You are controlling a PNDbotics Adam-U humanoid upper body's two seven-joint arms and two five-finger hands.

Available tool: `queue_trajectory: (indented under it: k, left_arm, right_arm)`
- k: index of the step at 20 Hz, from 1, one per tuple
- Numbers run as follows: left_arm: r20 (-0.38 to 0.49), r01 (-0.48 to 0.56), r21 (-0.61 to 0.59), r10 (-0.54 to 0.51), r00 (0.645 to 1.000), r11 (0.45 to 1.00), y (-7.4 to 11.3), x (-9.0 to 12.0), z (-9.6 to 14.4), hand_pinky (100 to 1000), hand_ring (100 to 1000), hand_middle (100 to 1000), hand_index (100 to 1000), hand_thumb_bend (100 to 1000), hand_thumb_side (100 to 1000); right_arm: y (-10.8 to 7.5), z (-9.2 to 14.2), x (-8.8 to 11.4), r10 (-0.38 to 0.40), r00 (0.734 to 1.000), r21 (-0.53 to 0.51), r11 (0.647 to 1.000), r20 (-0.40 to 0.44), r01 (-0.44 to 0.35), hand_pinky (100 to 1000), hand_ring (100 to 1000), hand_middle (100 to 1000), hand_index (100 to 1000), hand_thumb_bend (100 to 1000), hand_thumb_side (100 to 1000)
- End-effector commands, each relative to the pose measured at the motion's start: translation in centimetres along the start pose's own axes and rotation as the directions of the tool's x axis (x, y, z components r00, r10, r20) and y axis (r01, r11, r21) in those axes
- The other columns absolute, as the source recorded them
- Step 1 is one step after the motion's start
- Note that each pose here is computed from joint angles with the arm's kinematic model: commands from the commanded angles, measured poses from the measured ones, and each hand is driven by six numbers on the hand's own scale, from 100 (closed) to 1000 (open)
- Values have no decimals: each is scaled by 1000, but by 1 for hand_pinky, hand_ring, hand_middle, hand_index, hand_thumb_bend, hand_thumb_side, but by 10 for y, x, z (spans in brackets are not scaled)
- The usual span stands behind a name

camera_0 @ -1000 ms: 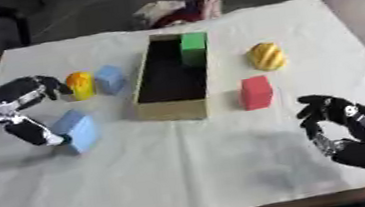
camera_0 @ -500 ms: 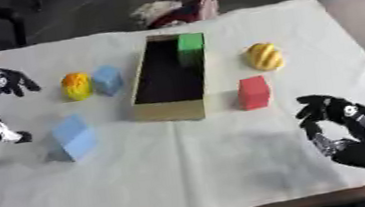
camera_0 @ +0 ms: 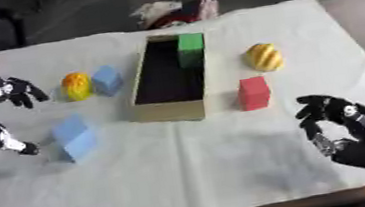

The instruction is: Pick up objects on the table and place them in the box.

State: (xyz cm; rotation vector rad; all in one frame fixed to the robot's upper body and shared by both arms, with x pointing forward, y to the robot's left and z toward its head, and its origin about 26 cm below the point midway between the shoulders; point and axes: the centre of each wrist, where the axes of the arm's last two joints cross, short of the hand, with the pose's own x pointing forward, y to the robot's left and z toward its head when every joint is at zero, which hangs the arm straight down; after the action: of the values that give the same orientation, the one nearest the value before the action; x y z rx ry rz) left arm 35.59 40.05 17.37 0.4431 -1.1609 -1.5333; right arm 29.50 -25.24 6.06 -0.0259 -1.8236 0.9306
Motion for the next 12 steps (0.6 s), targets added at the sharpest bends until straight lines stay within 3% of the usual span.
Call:
queue_trajectory:
  k: [1, 12]
  left_arm:
    - [-44, 21, 35, -19, 999, 999, 9, 5, 5, 772, 734, 769, 852, 714, 259]
    - [-120, 16, 110, -3, 993, 994, -14, 14, -25, 751, 716, 758, 843, 691, 259]
  right_arm:
    - [-4, -2, 4, 15, 1000, 3, 1000, 17, -15, 765, 657, 668, 884, 100, 414]
    - [-4, -2, 4, 10, 1000, 3, 1000, 17, -10, 765, 656, 668, 884, 100, 416]
